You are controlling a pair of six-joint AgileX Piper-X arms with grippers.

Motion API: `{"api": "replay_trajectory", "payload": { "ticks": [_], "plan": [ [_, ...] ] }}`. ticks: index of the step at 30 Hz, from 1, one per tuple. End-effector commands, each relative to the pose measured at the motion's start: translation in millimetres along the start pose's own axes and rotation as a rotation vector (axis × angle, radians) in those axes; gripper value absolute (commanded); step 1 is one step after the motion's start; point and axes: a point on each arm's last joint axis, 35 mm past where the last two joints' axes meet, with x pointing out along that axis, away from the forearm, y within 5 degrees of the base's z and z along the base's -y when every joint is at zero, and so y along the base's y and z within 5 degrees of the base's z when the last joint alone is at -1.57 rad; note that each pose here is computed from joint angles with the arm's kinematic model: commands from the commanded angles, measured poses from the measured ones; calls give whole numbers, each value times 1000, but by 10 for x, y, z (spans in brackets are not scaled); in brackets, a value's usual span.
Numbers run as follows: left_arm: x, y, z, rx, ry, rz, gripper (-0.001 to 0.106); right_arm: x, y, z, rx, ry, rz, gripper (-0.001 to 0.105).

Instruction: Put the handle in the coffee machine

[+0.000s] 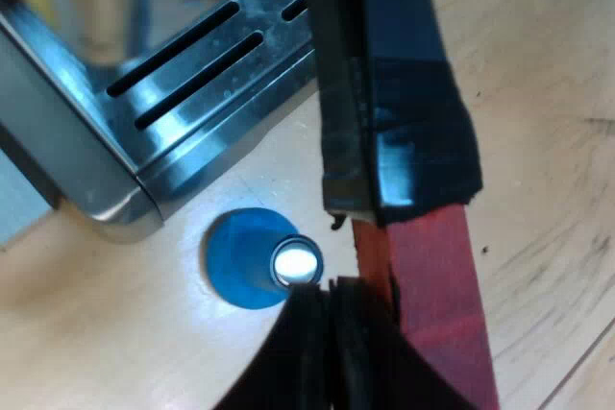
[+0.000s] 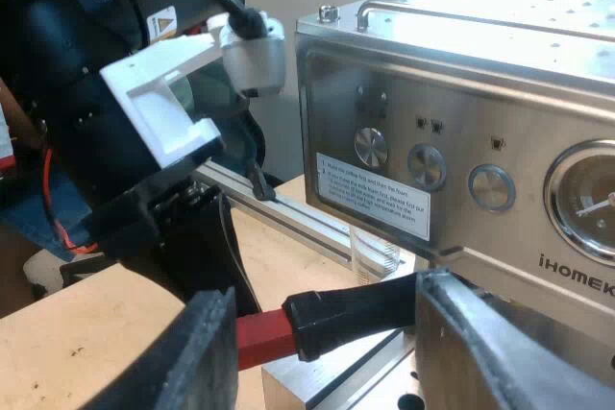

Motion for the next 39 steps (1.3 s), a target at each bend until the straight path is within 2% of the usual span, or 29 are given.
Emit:
{"api": "replay_trajectory", "payload": {
  "ticks": [1,8,14,19,24,32,35,39],
  "plan": [
    [2,-49,-27,-34,9,-41,0,-20,-15,41,-10,-18,-1,46],
    [4,-43,-57,-141,36,-16,0,-20,-17,41,-12,-17,-5,46],
    [3,-49,-77,-186,52,-22,0,-20,-18,41,-12,-16,-9,46],
    [64,-165,-80,-159,83,-39,0,-20,-18,41,-12,-16,-9,46],
    [150,-435,-94,-94,109,-68,0,-21,-11,43,-12,-19,1,46],
    [232,-638,-100,-71,124,-93,0,-74,-44,74,-9,-28,-1,46],
    [270,-715,-102,-43,130,-104,0,-219,-104,69,-29,20,13,46],
    [319,-820,-91,-48,124,-120,0,-294,-127,38,-53,77,30,46]
  ]
}}
